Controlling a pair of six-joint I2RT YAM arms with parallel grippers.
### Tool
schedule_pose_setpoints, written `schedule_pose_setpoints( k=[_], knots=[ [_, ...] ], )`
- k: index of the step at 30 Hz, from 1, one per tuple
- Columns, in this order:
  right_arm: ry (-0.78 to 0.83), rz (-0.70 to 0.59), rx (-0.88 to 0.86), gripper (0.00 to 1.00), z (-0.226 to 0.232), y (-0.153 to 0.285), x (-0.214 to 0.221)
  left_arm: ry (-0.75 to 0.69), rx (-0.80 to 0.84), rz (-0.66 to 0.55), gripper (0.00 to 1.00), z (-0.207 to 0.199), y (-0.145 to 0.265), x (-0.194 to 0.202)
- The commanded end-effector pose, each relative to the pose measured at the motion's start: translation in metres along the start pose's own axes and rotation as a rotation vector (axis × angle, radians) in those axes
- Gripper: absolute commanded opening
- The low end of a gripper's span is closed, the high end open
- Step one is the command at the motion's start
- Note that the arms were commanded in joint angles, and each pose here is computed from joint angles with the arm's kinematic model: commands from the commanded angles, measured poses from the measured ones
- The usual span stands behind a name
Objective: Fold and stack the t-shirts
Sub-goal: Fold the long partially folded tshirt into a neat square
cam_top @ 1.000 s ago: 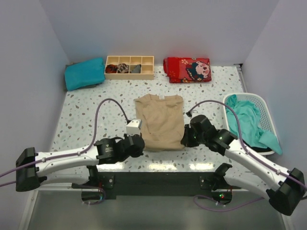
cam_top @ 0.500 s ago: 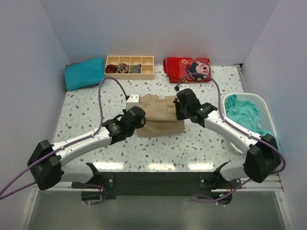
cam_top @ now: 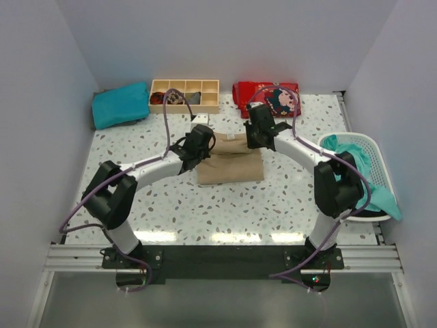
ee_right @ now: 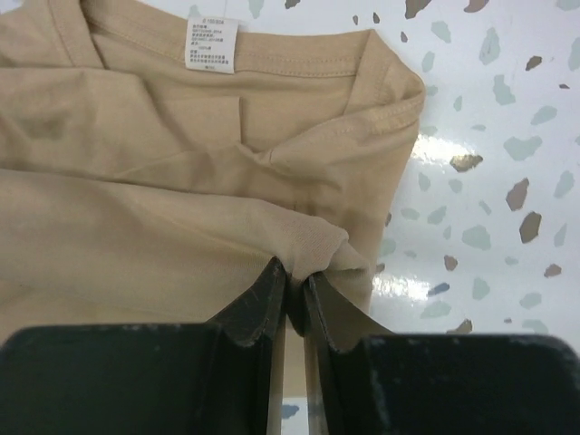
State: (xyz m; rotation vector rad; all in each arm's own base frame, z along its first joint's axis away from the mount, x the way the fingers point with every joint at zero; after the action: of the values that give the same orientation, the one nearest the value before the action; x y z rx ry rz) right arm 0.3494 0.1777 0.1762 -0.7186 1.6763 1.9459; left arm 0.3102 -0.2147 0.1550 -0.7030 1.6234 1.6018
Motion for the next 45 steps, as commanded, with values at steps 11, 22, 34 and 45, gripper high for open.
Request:
schedule_pose_setpoints(
  k=[11, 22, 34, 45],
  knots=[
    [-0.065, -0.109, -0.040, 0.06, -0.004, -0.071, -0.068, 0.035, -0.028, -0.171, 0.00, 0.012, -0.076, -0.064],
    [-0.066, -0.298, 0.031, 0.63, -0.014, -0.092, -0.121, 0.046, -0.162, -0.168, 0.79, 0.031, -0.123, -0.077],
    [-0.090, -0.166, -0.196, 0.66, -0.006, -0.039, -0.111, 0.036, 0.105, -0.250, 0.81, 0.030, -0.053, -0.094],
    [-0.056, -0.014, -0.252, 0.65, 0.025, -0.057, -0.068, 0.043, 0.379, -0.161, 0.77, -0.004, -0.069, -0.066]
  ],
)
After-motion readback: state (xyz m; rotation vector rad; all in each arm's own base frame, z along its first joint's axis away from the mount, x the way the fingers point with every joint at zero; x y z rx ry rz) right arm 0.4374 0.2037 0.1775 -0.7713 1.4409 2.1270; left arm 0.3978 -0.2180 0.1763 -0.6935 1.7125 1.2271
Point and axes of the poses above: each gripper's point midway between its finger pads, its own y axis back along the fingers, its own z axis along the line the jaws close on, x = y × z, the point moved 9 cm from there along y, back along the fingers, and after that the axes turned 7 degrees about -y, right-handed, at the moved point
